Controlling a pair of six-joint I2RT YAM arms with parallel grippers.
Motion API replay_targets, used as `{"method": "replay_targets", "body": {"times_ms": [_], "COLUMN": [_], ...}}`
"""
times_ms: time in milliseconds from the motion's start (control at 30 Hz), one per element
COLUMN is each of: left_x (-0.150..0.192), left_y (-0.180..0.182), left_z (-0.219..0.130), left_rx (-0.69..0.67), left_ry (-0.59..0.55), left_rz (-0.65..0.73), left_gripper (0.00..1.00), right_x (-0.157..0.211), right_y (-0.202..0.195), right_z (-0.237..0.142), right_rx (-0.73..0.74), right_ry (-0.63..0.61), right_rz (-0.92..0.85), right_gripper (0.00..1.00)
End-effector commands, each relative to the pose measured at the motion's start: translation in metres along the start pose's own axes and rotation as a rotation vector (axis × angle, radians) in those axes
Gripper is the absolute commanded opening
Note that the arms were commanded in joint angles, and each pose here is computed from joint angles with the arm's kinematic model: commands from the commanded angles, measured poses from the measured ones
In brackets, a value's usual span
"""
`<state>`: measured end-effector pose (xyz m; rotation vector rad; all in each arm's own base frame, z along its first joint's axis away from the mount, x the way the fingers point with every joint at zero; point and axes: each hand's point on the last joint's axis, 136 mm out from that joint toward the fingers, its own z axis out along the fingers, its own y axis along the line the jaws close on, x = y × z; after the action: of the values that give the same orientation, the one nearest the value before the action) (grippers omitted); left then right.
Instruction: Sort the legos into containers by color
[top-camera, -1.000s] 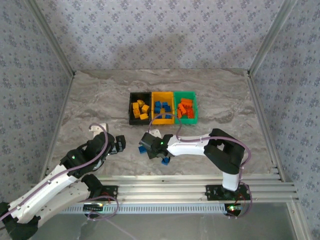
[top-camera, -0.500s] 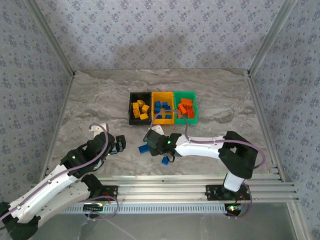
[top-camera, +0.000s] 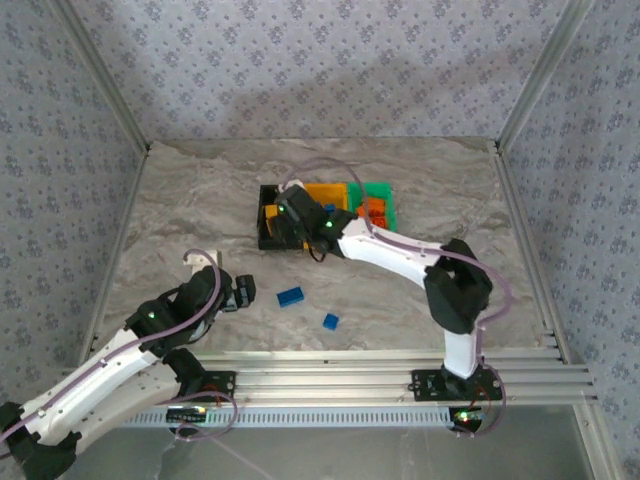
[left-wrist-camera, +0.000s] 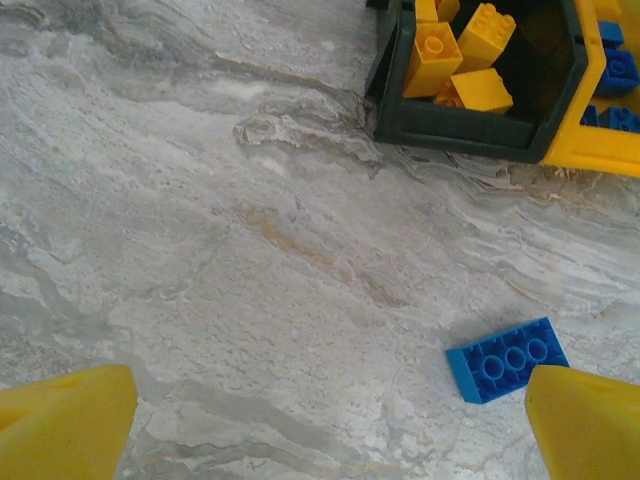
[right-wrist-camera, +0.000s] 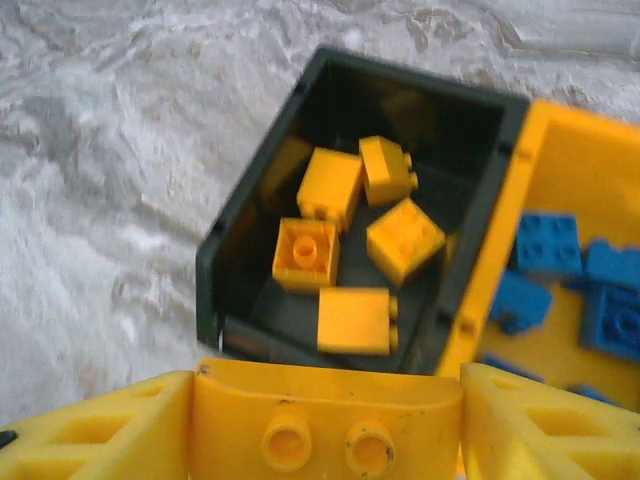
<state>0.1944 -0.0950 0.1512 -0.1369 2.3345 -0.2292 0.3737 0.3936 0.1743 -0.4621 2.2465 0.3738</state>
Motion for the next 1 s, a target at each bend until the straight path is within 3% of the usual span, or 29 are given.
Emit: {"method": "replay_targets", "body": {"times_ms": [0, 233, 467, 733, 967], "left_x": [0.004, 0.015, 0.017, 0.020, 0.027], "left_y": [-0.004, -0.007, -0.016, -0.034, -0.071], "left_z": [0.003, 0.012, 0.020, 0.028, 0.056], "left_rx": [0.015, 0.032, 0.068, 0.129, 0.199], "left_ry": [0.021, 0.050, 0.052, 0.073, 0.150], "left_rz": [-0.013, -0.013, -0.013, 0.037, 0.114], "left_gripper": [1.00, 1.00, 1.00, 1.00, 1.00], "right_x": [-0.012, -0.023, -0.036, -0.065, -0.031], "right_y": [-0.004, -0.019, -0.023, -0.019, -0.043], "right_z": [0.029, 0.079, 0.086, 0.019, -0.057], "right_rx": [0.000, 0.030, 0.011, -0.029, -0.058], "right_ry": [0.018, 0.033, 0.002, -0.119, -0.173], "right_rz": [-0.026, 0.035, 0.049, 0.072, 0.156], "right_gripper": [0.65, 0.67, 0.91, 0.96, 0.97]}}
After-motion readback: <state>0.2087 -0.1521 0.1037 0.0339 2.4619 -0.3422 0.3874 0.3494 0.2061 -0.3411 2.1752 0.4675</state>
